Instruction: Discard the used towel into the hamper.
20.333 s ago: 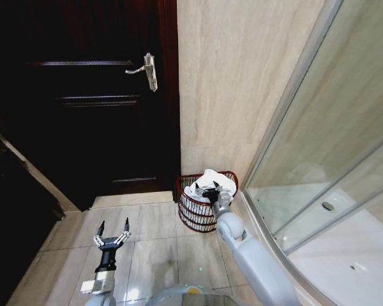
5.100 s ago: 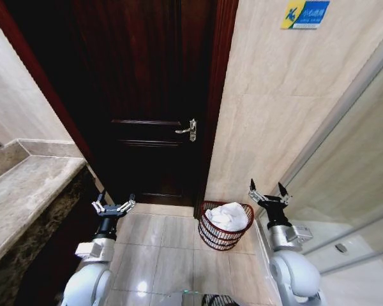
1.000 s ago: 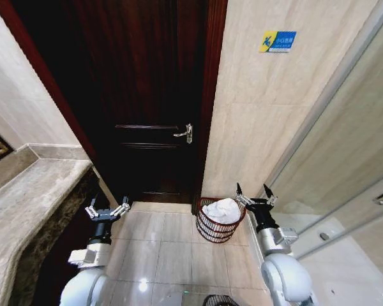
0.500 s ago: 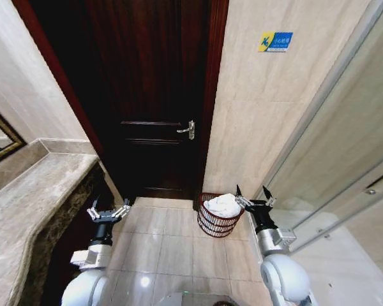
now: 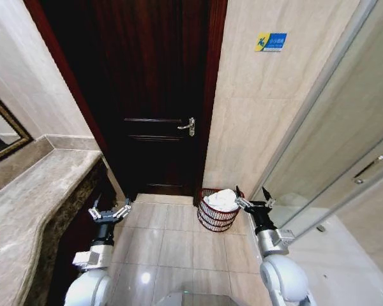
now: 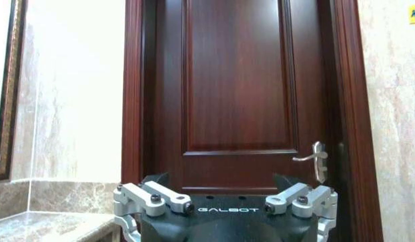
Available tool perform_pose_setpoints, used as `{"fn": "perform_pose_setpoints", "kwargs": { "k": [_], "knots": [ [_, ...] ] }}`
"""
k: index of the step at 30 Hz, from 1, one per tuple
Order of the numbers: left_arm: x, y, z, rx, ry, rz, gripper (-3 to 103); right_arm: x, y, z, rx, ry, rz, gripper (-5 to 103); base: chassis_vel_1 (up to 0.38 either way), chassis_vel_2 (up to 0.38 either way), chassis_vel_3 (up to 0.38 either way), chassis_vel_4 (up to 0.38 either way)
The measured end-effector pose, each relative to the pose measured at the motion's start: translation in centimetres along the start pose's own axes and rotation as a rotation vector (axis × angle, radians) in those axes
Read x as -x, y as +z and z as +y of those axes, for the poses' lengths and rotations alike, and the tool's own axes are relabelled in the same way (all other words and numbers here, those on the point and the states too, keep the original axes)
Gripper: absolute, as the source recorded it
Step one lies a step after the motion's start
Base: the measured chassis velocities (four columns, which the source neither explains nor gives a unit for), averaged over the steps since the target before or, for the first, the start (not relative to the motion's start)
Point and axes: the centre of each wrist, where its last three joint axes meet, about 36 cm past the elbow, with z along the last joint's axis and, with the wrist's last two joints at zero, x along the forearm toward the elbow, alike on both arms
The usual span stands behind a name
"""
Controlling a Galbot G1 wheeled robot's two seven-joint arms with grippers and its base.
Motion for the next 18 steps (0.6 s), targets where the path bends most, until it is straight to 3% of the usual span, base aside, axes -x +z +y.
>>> {"fn": "perform_pose_setpoints", "kwargs": {
  "k": [18],
  "knots": [
    [-0.3,0.6,-0.1,0.028,0.011,-0.002,100,0.4,1.5,-0.3,-0.009,-0.02,0.019,100,0.092,-0.082,-0.085,0.08]
  ]
}}
